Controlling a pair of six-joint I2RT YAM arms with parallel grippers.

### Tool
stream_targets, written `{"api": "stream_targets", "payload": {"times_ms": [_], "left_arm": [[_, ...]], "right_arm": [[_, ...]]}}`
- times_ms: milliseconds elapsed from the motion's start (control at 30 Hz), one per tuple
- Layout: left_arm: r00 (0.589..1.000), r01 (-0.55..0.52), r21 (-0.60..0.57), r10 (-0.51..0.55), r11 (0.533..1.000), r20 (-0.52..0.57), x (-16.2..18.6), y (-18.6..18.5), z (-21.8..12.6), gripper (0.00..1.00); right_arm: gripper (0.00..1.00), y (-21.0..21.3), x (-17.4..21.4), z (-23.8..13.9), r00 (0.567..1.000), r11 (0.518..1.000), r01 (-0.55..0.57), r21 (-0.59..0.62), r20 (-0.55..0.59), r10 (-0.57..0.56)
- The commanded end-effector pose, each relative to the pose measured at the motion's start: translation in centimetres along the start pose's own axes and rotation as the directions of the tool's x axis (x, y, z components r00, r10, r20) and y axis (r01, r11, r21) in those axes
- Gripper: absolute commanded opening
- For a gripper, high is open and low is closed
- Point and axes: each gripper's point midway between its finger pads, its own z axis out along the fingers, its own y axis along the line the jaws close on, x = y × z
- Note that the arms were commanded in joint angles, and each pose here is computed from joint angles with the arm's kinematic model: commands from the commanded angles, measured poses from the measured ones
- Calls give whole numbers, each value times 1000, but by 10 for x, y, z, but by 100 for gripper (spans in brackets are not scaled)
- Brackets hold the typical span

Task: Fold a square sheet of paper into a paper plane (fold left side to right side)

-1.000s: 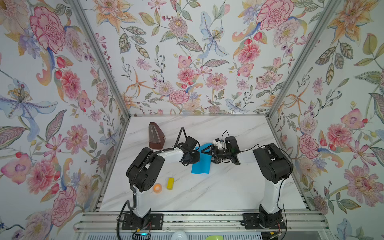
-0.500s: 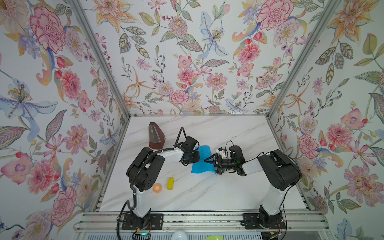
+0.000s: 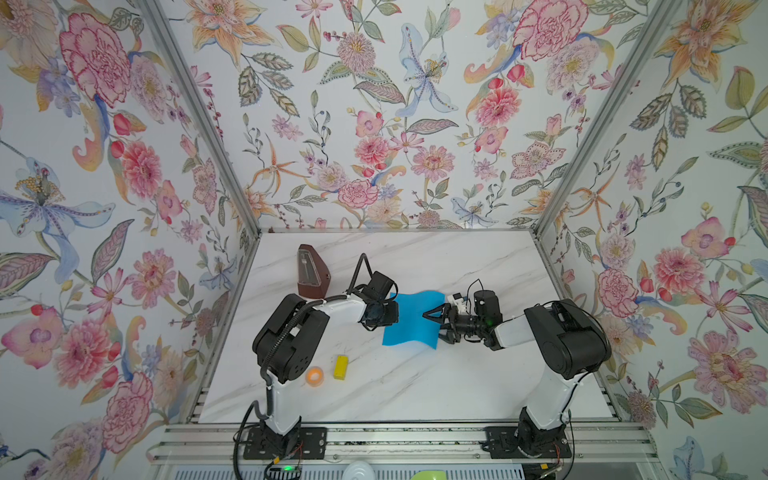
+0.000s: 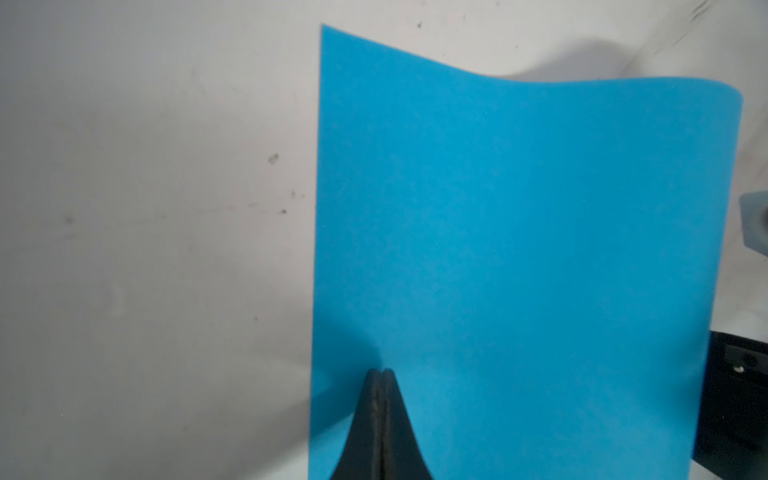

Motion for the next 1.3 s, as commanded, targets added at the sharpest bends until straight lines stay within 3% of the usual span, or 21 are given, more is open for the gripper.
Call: {"api": "stream_targets", "payload": {"times_ms": [0, 233, 833, 1267], "left_arm": [[995, 30, -115, -40, 993, -89, 25, 36, 12, 0], [996, 28, -121, -38, 992, -84, 24, 37, 9, 0], [996, 27, -128, -38, 991, -83, 23, 40, 8, 0], [996, 15, -113, -24, 993, -81, 21, 36, 7, 0]], "right_arm": [[74, -38, -1, 0, 996, 990, -93, 102, 15, 91], [60, -49, -3, -2, 995, 981, -98, 165, 27, 95], [55, -71, -14, -20, 995, 958, -96, 269, 59, 83], [39, -75, -17, -15, 999, 954, -41, 296, -18, 48]]}}
